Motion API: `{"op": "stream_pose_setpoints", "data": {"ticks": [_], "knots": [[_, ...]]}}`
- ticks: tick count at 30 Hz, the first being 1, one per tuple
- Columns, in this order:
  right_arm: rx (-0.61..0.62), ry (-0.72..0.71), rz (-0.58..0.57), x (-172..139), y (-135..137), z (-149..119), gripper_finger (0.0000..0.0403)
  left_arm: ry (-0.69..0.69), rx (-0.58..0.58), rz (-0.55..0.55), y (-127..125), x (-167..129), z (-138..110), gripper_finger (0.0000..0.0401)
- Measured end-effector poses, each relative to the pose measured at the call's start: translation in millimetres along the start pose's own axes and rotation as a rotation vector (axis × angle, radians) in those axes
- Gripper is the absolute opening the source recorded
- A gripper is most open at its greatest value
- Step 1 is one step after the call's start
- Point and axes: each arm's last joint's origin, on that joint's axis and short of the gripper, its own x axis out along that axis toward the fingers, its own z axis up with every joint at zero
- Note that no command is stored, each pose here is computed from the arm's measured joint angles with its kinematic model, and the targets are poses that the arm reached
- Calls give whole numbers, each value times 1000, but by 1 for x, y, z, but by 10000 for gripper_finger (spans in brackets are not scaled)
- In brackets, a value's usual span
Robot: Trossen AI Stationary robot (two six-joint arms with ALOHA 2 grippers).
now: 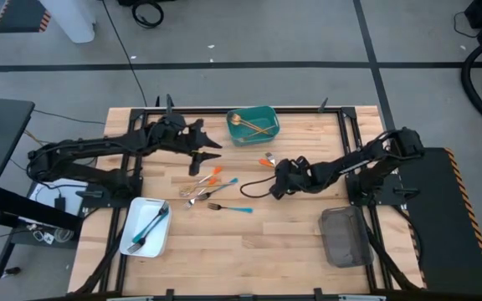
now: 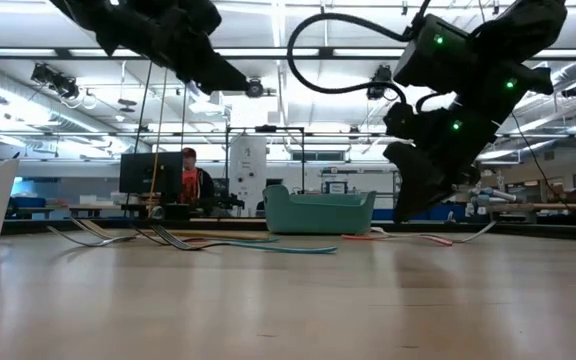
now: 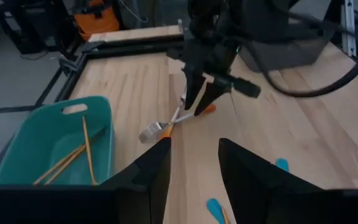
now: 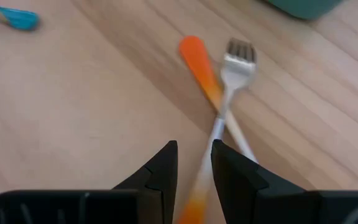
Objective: Sort silverware by color (type)
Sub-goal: Put the orange fork into the black bin
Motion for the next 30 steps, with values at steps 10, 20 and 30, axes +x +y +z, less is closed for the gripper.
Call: {"op": "stream_pose_setpoints", "data": {"ticks": [10,20,30], "knots": [[-6,35,-68,20,3,-14,105,35,-26,2,1,-21,-4,142],[52,74,-55,23,3,-16,105,42,-19,-10,-11,-56,1,142],[62,109,-37,24,2,-17,105,33,-22,-10,-17,-70,0,142]]}}
